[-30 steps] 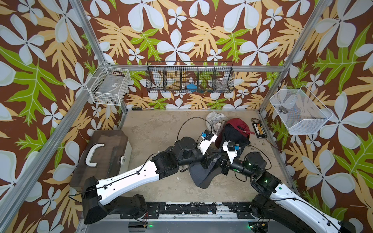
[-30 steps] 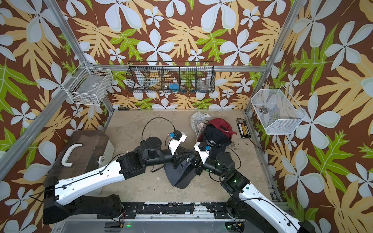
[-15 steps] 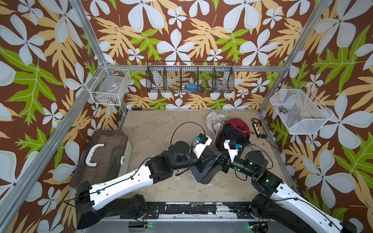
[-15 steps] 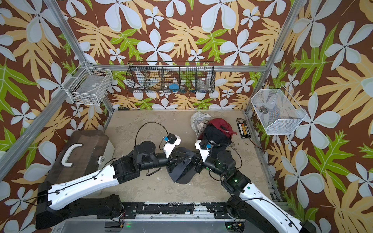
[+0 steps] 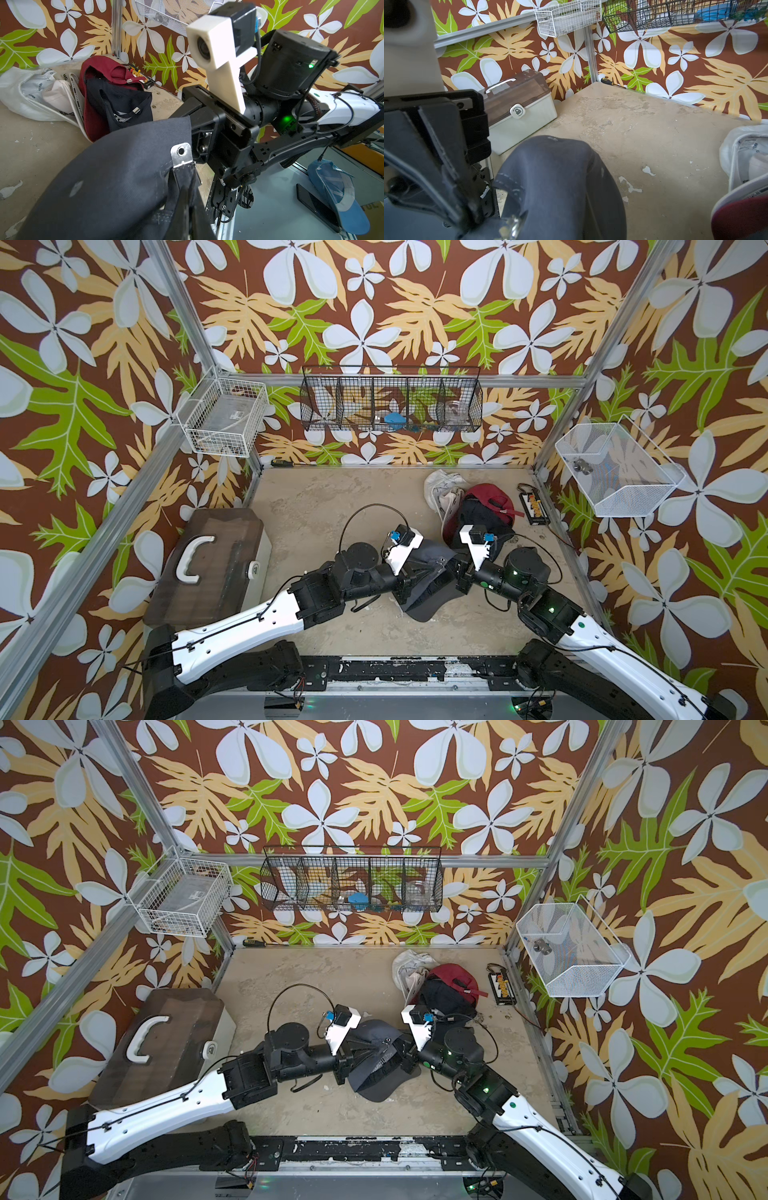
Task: Open the adjustable buckle of the baseball cap
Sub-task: Open the adjustable buckle on the baseball cap.
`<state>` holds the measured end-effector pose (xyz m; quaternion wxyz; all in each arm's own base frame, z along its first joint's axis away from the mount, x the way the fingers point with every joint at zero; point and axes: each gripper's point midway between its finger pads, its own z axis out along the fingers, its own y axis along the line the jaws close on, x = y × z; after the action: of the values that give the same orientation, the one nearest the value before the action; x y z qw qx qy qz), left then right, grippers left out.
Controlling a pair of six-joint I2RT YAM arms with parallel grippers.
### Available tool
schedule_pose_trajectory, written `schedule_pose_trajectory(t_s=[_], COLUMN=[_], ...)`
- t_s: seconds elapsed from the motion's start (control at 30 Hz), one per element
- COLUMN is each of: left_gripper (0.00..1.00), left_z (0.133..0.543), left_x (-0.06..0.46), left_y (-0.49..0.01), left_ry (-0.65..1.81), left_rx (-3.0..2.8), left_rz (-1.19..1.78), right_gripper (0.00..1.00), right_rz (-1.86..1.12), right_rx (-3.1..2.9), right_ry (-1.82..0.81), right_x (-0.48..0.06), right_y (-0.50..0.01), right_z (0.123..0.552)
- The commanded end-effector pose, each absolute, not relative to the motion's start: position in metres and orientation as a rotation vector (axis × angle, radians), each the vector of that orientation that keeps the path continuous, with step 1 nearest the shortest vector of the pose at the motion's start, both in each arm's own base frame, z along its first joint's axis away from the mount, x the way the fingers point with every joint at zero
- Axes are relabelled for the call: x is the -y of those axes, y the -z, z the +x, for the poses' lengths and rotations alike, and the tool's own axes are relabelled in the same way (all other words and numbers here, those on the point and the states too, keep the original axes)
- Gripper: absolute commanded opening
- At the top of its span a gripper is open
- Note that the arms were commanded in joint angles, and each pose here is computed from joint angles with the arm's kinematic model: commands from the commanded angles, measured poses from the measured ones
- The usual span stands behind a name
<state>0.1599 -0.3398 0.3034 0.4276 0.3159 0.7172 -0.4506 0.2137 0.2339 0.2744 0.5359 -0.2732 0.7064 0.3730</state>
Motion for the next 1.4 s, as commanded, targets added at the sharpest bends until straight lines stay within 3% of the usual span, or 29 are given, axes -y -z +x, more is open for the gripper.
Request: schedule_pose_trajectory(t_s=[0.0,0.03,0.07,0.23,1.37], left_gripper=[0.24,0.33,0.36,0.43,0.5], left_z=[0.159,0.16,0.162,0.152,0.165], left_x=[0.337,0.336,0.332,0.317,0.349], left_y=[-0.306,-0.31,-0.315,-0.333,-0.313], left_ry=[1.133,1.122,1.097,1.036,0.898], left_rx=[-1.804,-1.797,-1.787,-1.694,-1.702], left_rz=[0.778,0.762,0.727,0.66,0.71], right_gripper=[0.0,0.0,0.0,0.0,0.0], right_rz=[-0.612,-0.609,-0.598,-0.516,-0.466], right_rx=[-1.649,-1.656,-1.668,-1.744,-1.784], right_ry=[-0.896,-0.899,-0.895,-0.856,-1.032], right_x=[-0.234,-0.235,-0.234,-0.228,-0.234], right_y=[-0.289,-0.289,-0.288,-0.284,-0.291], right_z=[0.22,0.22,0.222,0.233,0.216])
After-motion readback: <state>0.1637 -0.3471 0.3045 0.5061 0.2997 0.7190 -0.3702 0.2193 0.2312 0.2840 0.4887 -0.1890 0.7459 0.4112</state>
